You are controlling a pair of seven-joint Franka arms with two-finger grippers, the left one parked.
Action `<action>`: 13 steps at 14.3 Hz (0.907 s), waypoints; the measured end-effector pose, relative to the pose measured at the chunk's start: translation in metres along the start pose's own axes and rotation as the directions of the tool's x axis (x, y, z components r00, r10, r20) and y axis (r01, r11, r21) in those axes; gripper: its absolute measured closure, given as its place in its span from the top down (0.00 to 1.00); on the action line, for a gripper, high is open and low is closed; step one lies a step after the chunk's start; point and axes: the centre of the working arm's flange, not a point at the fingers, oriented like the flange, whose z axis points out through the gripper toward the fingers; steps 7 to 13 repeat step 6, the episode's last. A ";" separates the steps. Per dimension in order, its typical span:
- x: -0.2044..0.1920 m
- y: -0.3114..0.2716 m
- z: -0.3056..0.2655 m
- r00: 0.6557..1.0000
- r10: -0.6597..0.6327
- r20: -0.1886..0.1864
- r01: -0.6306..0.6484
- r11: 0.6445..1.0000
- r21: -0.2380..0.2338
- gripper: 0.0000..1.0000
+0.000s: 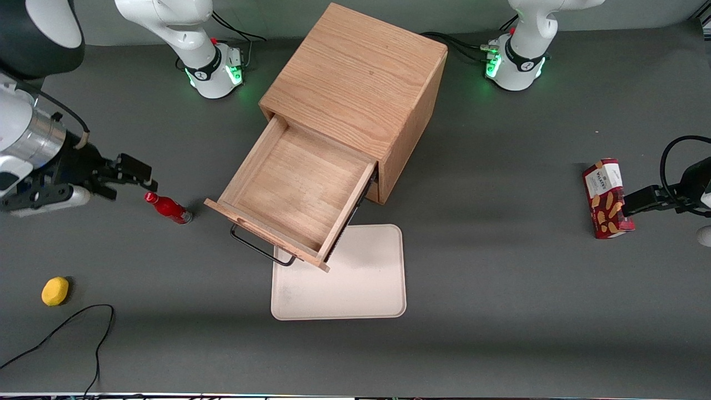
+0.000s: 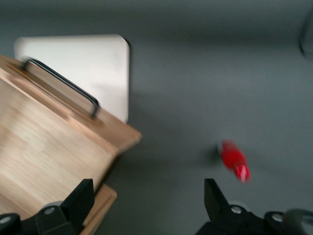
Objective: Open upper drawer
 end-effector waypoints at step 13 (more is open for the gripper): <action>-0.021 0.018 0.006 0.999 0.033 0.019 -0.031 0.993 -0.114 1.00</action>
